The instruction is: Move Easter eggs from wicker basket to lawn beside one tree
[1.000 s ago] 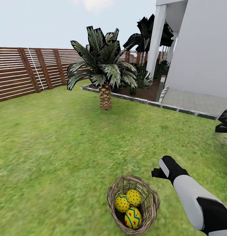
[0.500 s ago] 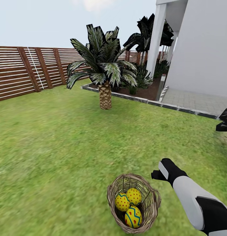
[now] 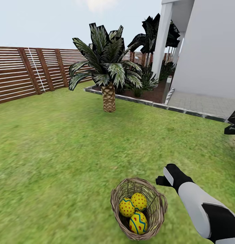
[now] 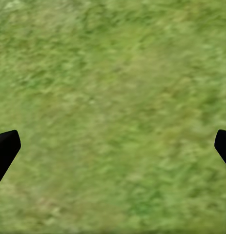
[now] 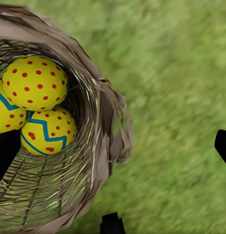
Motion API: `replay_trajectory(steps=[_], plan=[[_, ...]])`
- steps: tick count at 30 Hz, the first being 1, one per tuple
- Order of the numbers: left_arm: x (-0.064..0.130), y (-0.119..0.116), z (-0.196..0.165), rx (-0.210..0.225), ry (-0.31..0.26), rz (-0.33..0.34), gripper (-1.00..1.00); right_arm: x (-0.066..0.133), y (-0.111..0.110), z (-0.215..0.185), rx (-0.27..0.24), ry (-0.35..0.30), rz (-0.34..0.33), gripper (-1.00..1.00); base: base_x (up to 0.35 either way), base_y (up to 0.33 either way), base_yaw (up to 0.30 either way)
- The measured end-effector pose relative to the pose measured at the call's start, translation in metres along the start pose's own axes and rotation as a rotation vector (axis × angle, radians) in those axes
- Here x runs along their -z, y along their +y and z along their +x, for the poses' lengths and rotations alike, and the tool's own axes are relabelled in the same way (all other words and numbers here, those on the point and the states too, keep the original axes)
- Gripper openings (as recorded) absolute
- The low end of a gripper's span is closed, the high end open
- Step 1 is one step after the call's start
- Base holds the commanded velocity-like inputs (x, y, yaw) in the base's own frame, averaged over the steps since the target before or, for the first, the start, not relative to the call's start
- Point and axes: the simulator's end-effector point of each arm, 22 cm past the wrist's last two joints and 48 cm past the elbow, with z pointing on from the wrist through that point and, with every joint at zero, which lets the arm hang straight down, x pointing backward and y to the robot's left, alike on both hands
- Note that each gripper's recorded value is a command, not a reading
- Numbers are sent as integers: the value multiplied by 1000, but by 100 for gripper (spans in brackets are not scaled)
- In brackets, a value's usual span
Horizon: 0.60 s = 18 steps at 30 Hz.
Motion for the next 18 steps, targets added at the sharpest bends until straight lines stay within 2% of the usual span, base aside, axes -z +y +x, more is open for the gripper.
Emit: replay_trajectory(steps=[18], plan=[[-26,-5,22,-2,-3,1,100,-33,2,11,-1,-9,3,100,0,0,0]])
